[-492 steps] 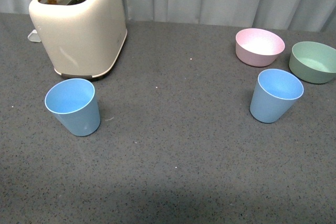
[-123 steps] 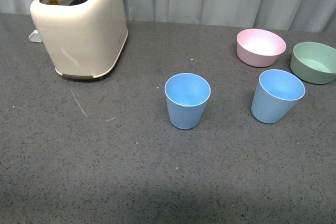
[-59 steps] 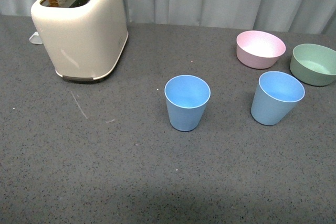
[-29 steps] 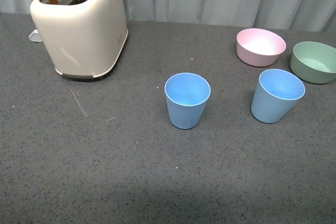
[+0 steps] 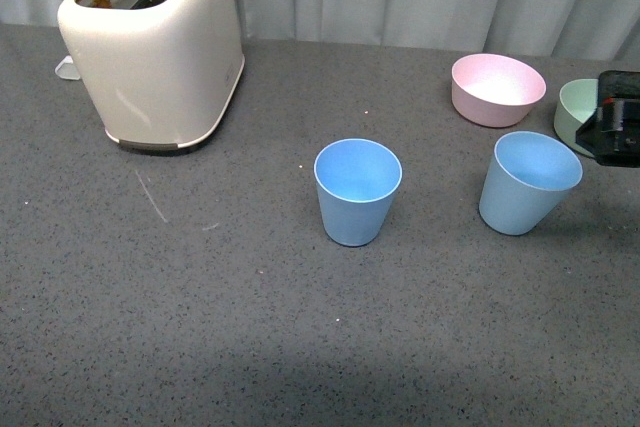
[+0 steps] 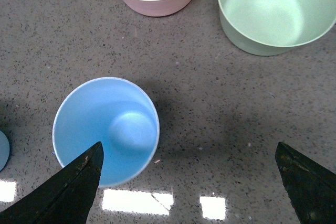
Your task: Stack blue cups with both arms
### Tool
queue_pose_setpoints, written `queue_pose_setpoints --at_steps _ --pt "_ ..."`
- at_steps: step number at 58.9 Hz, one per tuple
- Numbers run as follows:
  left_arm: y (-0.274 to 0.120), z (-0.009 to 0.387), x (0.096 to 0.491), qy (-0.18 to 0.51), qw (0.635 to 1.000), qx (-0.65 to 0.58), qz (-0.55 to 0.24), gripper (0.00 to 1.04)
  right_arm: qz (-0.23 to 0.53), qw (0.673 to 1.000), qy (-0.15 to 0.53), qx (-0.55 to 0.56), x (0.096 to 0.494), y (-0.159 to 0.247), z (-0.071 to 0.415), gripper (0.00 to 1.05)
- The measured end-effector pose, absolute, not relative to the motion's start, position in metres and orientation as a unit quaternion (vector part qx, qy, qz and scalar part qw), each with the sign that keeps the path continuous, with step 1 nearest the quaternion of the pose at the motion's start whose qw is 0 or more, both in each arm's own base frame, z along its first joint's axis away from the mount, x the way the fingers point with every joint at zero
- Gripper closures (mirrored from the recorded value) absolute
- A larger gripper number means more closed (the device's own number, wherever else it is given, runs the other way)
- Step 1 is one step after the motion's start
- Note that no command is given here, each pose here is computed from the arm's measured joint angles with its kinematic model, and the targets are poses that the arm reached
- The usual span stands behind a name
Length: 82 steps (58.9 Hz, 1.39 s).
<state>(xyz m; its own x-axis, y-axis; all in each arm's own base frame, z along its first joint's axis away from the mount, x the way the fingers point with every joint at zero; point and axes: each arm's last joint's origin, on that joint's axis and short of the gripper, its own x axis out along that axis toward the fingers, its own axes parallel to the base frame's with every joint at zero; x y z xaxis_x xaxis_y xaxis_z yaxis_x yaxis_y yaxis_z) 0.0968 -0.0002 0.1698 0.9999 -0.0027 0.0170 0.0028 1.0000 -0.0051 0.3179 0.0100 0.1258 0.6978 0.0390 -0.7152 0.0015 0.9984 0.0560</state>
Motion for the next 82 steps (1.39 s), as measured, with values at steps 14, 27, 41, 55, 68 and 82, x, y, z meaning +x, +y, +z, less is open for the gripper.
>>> queue_pose_setpoints --at_steps 14,27,41,55,68,82 --pt "0.000 0.170 0.097 -0.008 1.000 -0.003 -0.001 0.07 -0.005 0.897 0.439 0.043 0.352 0.020 0.108 0.10" --pt "0.000 0.170 0.097 -0.008 1.000 -0.003 -0.001 0.07 -0.021 0.874 0.481 0.067 0.366 0.026 0.092 0.18" --pt "0.000 0.170 0.097 -0.008 1.000 -0.003 -0.001 0.07 -0.025 0.863 0.499 0.076 0.371 0.032 0.086 0.57" --pt "0.000 0.170 0.097 -0.008 1.000 -0.003 -0.001 0.07 -0.027 0.858 0.506 0.079 0.371 0.034 0.085 0.95" --pt "0.000 0.170 0.097 -0.008 1.000 -0.003 -0.001 0.07 -0.021 0.854 0.510 0.094 0.370 0.034 0.089 1.04" --pt "0.000 0.170 0.097 -0.008 1.000 -0.003 -0.001 0.07 0.061 0.859 0.486 0.146 0.362 0.049 0.133 1.04"
